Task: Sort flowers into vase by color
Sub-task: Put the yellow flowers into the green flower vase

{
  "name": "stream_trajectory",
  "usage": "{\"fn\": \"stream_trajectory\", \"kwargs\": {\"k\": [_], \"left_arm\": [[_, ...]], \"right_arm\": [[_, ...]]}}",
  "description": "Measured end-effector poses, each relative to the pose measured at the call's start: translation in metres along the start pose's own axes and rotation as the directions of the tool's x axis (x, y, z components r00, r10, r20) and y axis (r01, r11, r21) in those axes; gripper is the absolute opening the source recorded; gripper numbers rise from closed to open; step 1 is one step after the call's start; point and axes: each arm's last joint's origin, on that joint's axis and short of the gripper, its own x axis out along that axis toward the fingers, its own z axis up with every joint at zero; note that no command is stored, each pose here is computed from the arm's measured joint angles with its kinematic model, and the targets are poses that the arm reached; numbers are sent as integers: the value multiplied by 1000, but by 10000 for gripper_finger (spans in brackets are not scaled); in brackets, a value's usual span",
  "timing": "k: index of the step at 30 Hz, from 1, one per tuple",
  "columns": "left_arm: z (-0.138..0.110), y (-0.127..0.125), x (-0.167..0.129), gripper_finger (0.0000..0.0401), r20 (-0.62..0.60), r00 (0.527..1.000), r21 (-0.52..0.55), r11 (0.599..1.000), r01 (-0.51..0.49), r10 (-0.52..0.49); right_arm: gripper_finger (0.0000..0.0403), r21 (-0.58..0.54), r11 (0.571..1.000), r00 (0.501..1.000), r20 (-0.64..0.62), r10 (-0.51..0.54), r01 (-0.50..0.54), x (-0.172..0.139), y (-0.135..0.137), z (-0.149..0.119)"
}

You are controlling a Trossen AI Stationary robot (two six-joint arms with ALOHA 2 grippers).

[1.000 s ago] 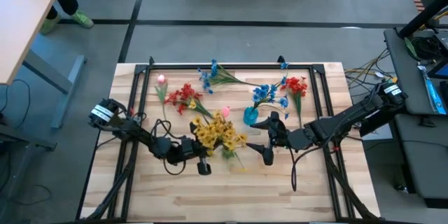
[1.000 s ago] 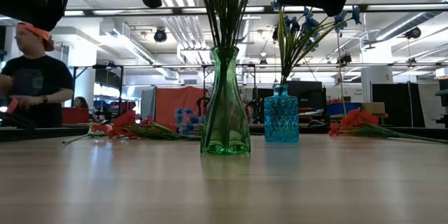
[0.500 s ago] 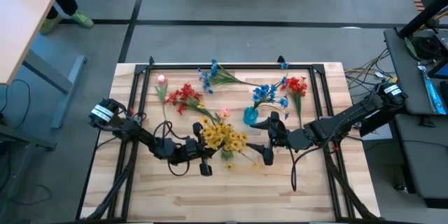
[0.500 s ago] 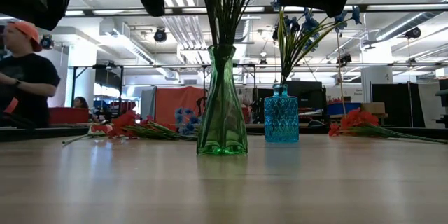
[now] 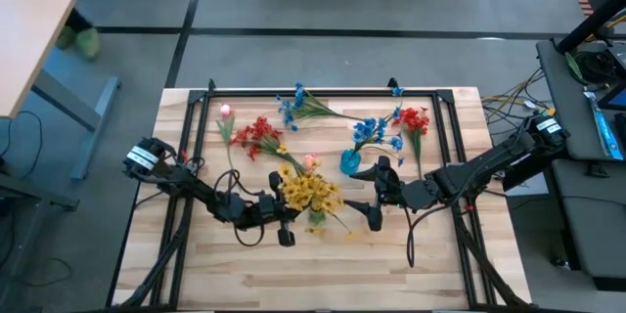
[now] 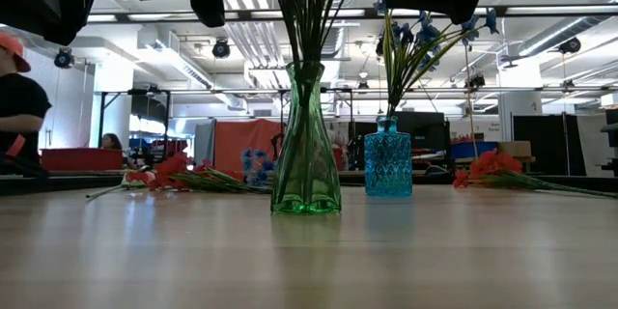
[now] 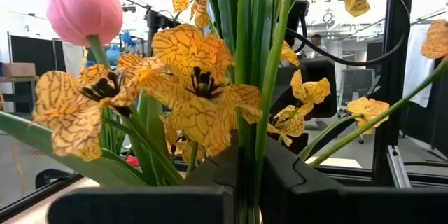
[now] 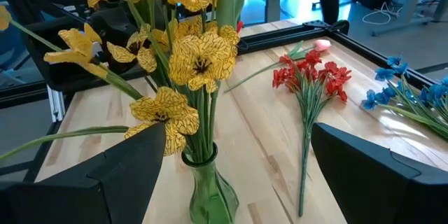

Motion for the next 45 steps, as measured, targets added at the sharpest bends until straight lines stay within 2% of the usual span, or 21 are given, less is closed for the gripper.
{"fn": "stream_trajectory", "kwargs": {"k": [4, 9, 19, 23, 29, 34, 45], "left_arm": [[-1, 0, 0, 22, -12, 1000, 9, 1000, 1, -1], [-3, 0, 0, 57, -22, 1000, 17, 1000, -1, 1], [-4, -3, -3, 155, -30, 999, 19, 1000, 13, -12], [-4, -4, -3, 196, -31, 999, -16, 1000, 14, -14], [-7, -6, -5, 242, -62, 998, -18, 1000, 26, -27], [-7, -8, -7, 259, -67, 997, -20, 999, 34, -35], [-13, -10, -8, 260, -117, 992, -84, 996, 33, -42]], "right_arm": [[348, 0, 1000, 1000, 0, 0, 0, 0, 0, 0], [348, 4, 1000, 1000, 0, 0, 0, 0, 0, 0], [348, 23, 1000, 1000, 0, 0, 0, 0, 0, 0], [348, 22, 1000, 1000, 0, 0, 0, 0, 0, 0], [348, 18, 1000, 1000, 0, 0, 0, 0, 0, 0], [348, 11, 1000, 1000, 0, 0, 0, 0, 0, 0], [348, 11, 1000, 1000, 0, 0, 0, 0, 0, 0]]}}
